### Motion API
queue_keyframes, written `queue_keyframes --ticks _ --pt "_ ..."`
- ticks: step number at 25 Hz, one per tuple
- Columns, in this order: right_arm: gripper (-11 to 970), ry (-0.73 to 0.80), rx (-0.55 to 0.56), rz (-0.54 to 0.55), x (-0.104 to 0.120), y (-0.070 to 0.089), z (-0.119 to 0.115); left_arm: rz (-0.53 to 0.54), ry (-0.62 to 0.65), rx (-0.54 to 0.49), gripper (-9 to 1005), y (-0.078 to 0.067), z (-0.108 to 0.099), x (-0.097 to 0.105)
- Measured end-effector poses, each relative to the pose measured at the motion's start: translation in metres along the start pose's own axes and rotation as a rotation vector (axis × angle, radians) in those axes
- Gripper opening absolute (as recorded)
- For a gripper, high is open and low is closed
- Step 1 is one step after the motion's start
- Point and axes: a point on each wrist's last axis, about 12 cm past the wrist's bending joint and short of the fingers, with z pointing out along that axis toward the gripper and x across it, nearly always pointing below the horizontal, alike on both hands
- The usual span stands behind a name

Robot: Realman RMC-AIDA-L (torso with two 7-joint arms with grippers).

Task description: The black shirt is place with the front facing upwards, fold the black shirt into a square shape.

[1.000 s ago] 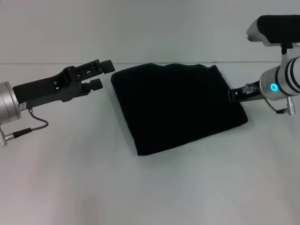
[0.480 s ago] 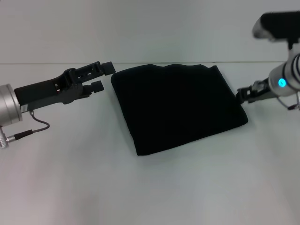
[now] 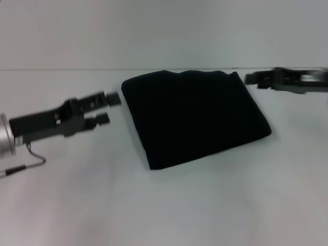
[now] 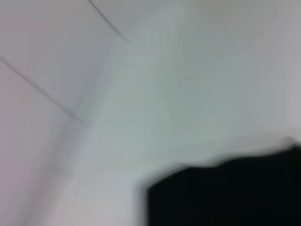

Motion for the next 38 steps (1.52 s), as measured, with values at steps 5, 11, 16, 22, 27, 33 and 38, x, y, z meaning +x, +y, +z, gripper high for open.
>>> queue_keyframes --ticks 5,11,16,22,27,33,38 --pt "524 -0.267 -0.290 0.134 0.047 -0.043 -0.056 -0.070 0.086 0.014 943 0.006 0.010 0.025" --pt "721 -0.419 -0.259 0.252 0.074 -0.074 -0.103 -0.195 0.090 -0.064 941 0.021 0.046 0.050" --pt "868 -0.430 -0.259 0.262 0.077 -0.076 -0.109 -0.246 0.089 -0.095 940 0.027 0.065 0.061" --pt "914 -0.417 -0.283 0.257 0.076 -0.073 -0.107 -0.298 0.087 -0.134 871 0.033 0.076 0.067" --pt "914 -0.420 -0.292 0.265 0.077 -0.072 -0.107 -0.319 0.058 -0.169 840 0.038 0.076 0.066" --pt "914 -0.427 -0.296 0.272 0.079 -0.072 -0.108 -0.345 0.035 -0.199 819 0.043 0.075 0.067" --pt "914 -0.425 -0.296 0.276 0.080 -0.073 -0.108 -0.356 0.035 -0.209 801 0.045 0.077 0.069"
